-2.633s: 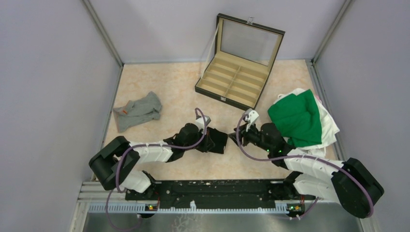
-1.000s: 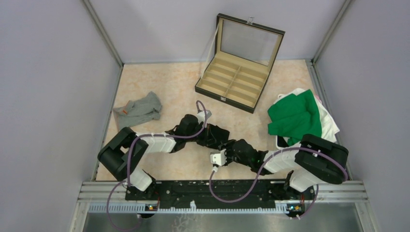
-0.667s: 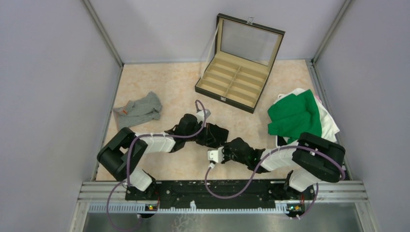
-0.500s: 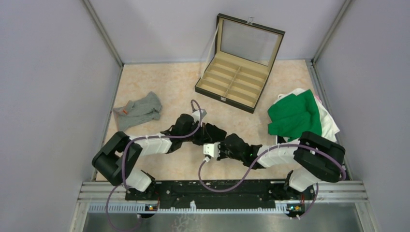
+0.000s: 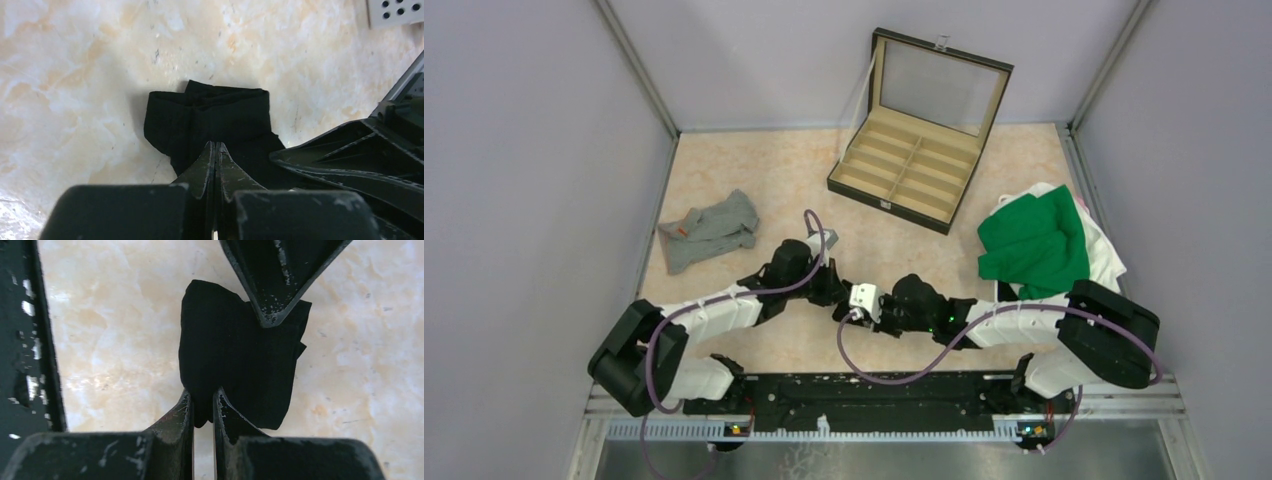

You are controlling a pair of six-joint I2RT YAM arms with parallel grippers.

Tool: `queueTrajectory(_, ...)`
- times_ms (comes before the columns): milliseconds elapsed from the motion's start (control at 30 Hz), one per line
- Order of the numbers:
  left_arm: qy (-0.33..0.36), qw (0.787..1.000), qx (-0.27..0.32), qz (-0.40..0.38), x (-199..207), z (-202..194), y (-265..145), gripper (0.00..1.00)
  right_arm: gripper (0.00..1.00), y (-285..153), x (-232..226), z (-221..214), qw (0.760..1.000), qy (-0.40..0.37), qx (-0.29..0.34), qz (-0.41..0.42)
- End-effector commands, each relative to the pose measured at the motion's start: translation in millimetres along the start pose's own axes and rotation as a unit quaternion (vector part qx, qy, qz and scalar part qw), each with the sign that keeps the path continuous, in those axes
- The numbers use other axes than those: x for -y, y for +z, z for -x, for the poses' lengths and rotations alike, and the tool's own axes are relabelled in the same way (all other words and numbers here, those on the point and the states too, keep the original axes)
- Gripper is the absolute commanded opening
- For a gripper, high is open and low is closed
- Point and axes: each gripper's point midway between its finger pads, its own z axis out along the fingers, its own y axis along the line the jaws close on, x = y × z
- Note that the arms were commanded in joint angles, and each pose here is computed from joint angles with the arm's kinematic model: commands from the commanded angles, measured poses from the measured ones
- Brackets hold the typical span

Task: Roll the underwear
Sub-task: Roll the underwear to the center of the board.

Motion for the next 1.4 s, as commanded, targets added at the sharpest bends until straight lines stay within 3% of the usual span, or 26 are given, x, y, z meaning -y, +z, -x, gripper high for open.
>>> queueTrajectory(0, 0.005, 1.000, -0.023, -0.013, -1.7, -17.3, 1.3, 0.00, 0.00, -3.2, -21.9, 17.5, 0.997, 0.059, 0.031, 0.047)
queueTrajectory(333, 0.001, 0.999, -0.035, -0.006, -7.7, -29.4, -1.0, 0.00, 0.00, 2.6, -47.7, 16.8, 0.982, 0.152, 0.026, 0.108)
queueTrajectory(567, -0.001, 1.000, -0.028, 0.004, -10.0, -28.6, -5.4, 0.00, 0.00, 2.3, -51.3, 12.1, 0.959, 0.254, 0.016, 0.126)
queueTrajectory(1033, 0.008, 1.000, -0.019, 0.003, -5.0, -13.5, -2.5, 0.00, 0.00, 0.4, -42.2, -8.5, 0.904, 0.411, 0.012, 0.114)
queueTrajectory(1367, 0.004, 1.000, 0.007, 0.019, -6.2, -0.4, -6.3, 0.00, 0.00, 0.2, -34.1, -29.2, 0.876, 0.472, -0.010, 0.093)
